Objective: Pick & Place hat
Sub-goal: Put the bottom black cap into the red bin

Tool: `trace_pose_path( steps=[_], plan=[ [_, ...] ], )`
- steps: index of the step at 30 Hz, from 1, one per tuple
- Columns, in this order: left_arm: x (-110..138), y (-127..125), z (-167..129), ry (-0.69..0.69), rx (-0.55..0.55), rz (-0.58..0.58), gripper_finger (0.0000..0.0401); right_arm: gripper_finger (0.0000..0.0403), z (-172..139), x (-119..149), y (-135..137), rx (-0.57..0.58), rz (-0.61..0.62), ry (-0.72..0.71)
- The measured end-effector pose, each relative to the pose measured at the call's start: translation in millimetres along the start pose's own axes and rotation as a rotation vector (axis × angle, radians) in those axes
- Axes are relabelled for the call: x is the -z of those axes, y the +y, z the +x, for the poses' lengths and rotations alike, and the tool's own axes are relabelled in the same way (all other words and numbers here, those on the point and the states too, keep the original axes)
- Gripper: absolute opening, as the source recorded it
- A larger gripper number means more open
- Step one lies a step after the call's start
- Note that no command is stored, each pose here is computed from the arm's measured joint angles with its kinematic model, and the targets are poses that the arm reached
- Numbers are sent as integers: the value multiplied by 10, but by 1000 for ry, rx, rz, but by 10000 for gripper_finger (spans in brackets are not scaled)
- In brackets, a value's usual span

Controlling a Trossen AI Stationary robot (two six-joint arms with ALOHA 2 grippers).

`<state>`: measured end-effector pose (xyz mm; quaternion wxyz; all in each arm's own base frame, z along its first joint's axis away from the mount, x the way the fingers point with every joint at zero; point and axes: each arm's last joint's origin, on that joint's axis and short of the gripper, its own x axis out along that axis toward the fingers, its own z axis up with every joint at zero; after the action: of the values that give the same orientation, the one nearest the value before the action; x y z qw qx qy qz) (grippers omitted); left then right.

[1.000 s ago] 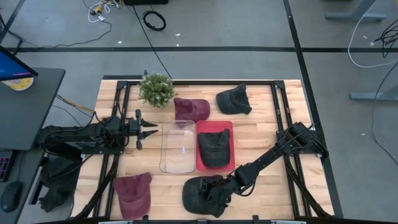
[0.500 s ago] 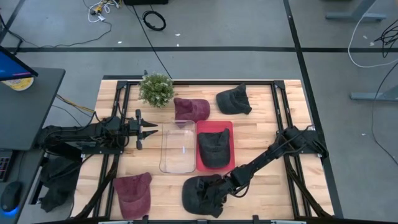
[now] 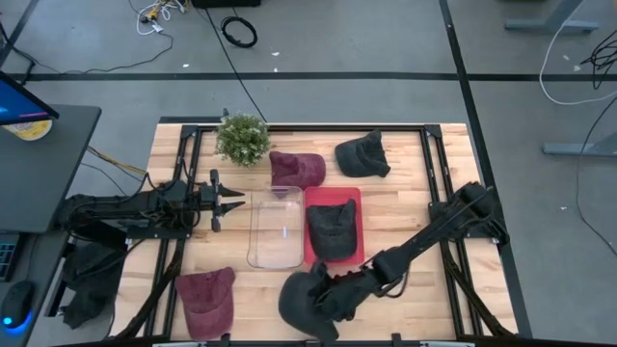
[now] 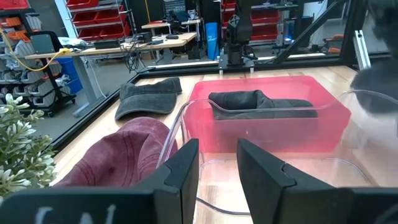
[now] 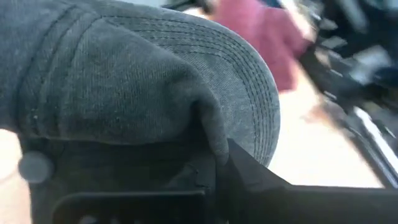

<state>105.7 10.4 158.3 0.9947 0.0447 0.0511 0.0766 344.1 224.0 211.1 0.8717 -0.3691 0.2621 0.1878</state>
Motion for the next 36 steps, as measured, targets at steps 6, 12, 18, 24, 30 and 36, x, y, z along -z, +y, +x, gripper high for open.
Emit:
trace_pose_path(
  steps=[6, 12, 18, 24, 30, 36],
  plan=[
    [0, 0, 0, 0, 0, 0, 115, 7, -474, -99, -180, 189, 204, 54],
    [2, -1, 0, 2, 1, 0, 115, 7, -795, 62, -357, 500, 459, 210],
    [1, 0, 0, 0, 0, 0, 115, 7, -786, 333, -491, 621, 618, 345],
    [1, 0, 0, 0, 0, 0, 115, 7, -580, 601, -587, 676, 666, 487],
    [0, 0, 0, 0, 0, 0, 115, 7, -361, 814, -599, 703, 659, 604],
    [0, 0, 0, 0, 0, 0, 115, 7, -136, 1005, -600, 660, 672, 698]
  ],
)
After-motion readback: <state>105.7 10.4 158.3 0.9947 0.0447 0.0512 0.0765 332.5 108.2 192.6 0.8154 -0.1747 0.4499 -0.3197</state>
